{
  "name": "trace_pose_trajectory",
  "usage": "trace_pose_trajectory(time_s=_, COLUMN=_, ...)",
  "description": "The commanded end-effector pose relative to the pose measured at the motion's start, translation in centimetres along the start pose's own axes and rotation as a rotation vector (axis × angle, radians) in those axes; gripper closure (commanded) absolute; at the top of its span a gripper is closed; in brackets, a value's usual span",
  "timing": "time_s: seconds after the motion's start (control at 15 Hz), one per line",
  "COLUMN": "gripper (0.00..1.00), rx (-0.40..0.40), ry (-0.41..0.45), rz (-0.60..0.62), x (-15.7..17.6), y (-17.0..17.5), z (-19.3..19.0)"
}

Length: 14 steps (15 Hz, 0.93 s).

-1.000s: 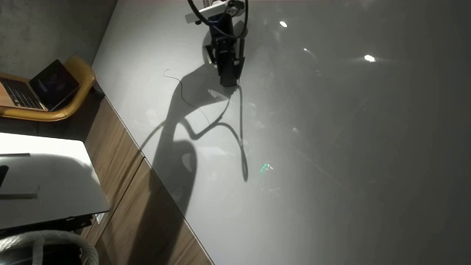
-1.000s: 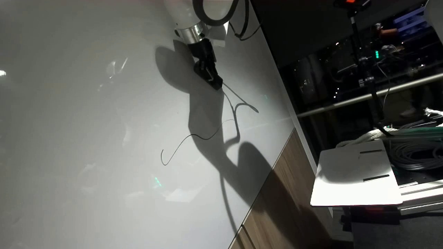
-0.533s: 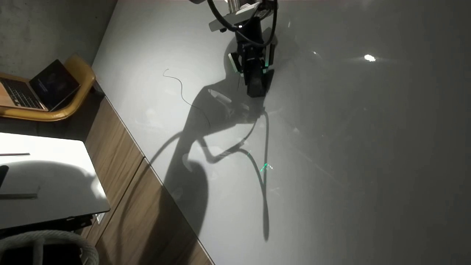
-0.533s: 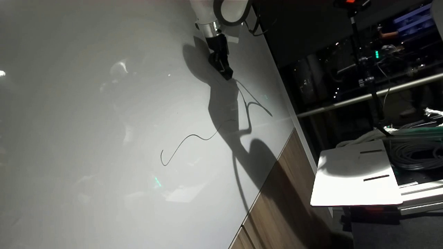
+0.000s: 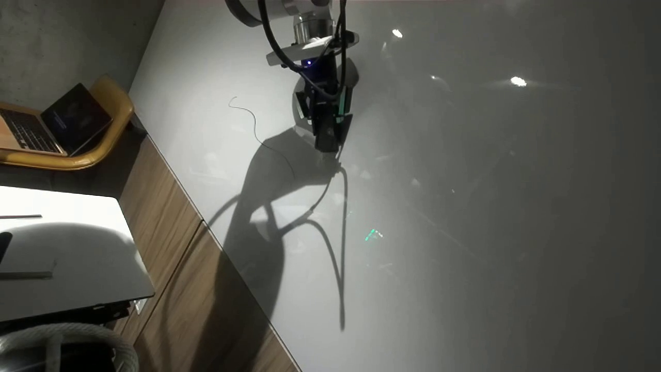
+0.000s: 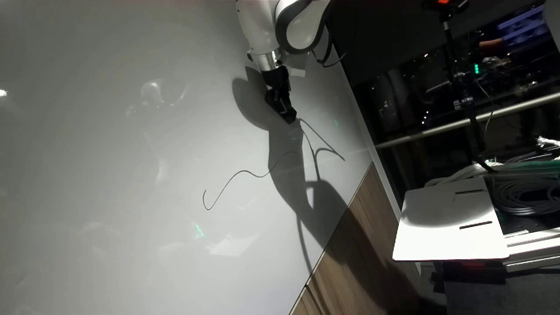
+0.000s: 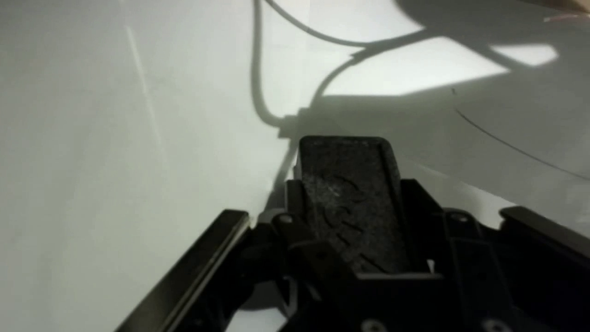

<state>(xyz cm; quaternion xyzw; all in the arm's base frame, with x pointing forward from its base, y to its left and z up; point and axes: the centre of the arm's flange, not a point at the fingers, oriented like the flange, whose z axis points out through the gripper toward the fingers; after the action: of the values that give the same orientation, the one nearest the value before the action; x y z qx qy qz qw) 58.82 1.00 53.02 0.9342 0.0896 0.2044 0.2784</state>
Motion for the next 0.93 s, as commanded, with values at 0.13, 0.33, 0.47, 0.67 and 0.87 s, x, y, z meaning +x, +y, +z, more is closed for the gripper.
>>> trace_pose_trajectory(time_s=0.13, gripper=0.7, rx=0.017, ry=0.049, rz=-0.052, x=5.5, y=-3.3, z=-3.7)
trace_pose_trajectory(time_s=0.33, gripper=0.7, rx=-0.007, ry=0.044, rz=-0.075, x=6.6, y=-3.4, z=-6.0)
trace_pose_trajectory(time_s=0.47, gripper=0.7, rx=-0.031, ry=0.037, rz=-0.084, x=6.9, y=-2.3, z=-7.6)
trace_pose_trajectory(time_s=0.67, gripper=0.7, rx=-0.062, ry=0.045, rz=-0.096, x=6.6, y=-0.6, z=-10.6)
trace_pose_trajectory(time_s=0.87, gripper=0.7, rx=-0.041, ry=0.064, rz=-0.104, x=5.8, y=-2.5, z=-10.2)
